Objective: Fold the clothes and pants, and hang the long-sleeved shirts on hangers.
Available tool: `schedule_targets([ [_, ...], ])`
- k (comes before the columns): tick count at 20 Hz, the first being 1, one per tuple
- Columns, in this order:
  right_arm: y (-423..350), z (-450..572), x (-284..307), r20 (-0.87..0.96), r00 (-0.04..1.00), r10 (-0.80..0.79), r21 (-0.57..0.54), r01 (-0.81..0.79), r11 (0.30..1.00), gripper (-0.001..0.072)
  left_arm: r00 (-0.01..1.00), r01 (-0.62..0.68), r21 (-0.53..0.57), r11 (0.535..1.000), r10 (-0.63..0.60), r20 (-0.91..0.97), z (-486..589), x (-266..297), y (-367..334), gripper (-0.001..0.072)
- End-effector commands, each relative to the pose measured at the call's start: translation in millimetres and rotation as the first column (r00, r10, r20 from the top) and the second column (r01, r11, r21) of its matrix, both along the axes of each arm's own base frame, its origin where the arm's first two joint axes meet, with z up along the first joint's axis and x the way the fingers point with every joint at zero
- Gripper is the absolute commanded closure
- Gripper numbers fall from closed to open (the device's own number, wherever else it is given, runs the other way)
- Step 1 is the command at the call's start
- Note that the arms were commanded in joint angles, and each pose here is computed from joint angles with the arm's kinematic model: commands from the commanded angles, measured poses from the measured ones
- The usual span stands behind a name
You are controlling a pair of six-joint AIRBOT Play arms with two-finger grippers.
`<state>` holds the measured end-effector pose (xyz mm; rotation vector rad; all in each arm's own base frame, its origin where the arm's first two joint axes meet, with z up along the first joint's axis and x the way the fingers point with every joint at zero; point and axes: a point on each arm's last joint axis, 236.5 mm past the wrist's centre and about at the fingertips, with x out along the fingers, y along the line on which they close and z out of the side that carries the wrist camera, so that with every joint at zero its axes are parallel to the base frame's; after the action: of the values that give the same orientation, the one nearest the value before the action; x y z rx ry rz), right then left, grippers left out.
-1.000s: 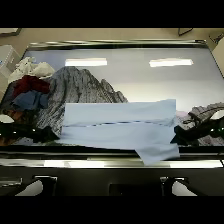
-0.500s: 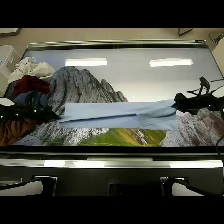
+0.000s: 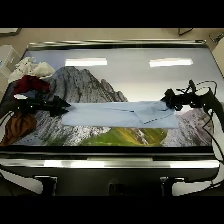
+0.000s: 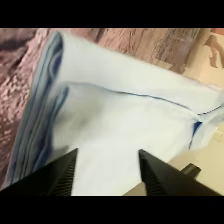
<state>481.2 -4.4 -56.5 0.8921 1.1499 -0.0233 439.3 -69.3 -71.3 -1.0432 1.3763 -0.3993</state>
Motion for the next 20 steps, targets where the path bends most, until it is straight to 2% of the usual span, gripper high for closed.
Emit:
schedule_targets([
  [1, -15.2, 17.3, 2.9, 0.004, 1.0, 0.018, 0.032, -0.019, 0.999, 0.0202, 1.0, 0.01, -0.062, 0.998, -0.01, -0.006, 14.0, -0.2, 15.0, 0.0155],
  [2, -30.4, 28.6, -2.0, 0.001, 1.0, 0.031, 0.042, -0.031, 0.999, 0.0051, 1.0, 0.017, -0.087, 0.996, -0.018, -0.007, 24.4, -3.2, 24.7, 0.009],
  [3, -48.2, 34.9, -10.0, -0.015, 0.999, 0.03, 0.047, -0.03, 0.998, 0.0013, 0.999, 0.035, -0.119, 0.992, -0.036, -0.013, 37.2, -9.2, 33.4, 0.0036],
  [4, -68.6, 34.1, -25.1, -0.056, 0.998, 0.026, 0.044, -0.023, 0.999, 0.0004, 0.998, 0.051, -0.144, 0.988, -0.054, -0.018, 47.9, -15.6, 40.1, 0.0037],
  [6, -102.5, 13.5, -70.5, -0.207, 0.978, 0.026, 0.016, -0.023, 1.0, 0.0, 0.999, 0.035, -0.155, 0.987, -0.04, -0.029, 64.1, -21.4, 52.1, 0.0056],
  [9, -115.4, -23.6, -115.0, -0.356, 0.934, 0.032, -0.002, -0.035, 0.999, -0.0003, 0.999, 0.038, -0.086, 0.996, -0.036, 0.028, 84.9, -21.8, 56.5, 0.0056],
  [15, -52.9, -44.7, -84.8, -0.212, 0.962, 0.172, 0.18, -0.134, 0.974, -0.0003, 0.979, 0.147, -0.019, 0.989, -0.143, 0.145, 132.4, -29.3, 11.1, 0.0056],
  [18, -24.9, -40.9, -69.8, -0.152, 0.961, 0.23, 0.182, -0.201, 0.963, 0.0, 0.963, 0.208, 0.0, 0.978, -0.205, 0.176, 142.0, -32.9, -19.2, 0.0056],
  [20, -10.1, -40.9, -69.0, -0.152, 0.952, 0.264, 0.181, -0.236, 0.955, 0.0051, 0.951, 0.251, 0.007, 0.968, -0.248, 0.183, 142.1, -35.4, -40.7, 0.0057],
])
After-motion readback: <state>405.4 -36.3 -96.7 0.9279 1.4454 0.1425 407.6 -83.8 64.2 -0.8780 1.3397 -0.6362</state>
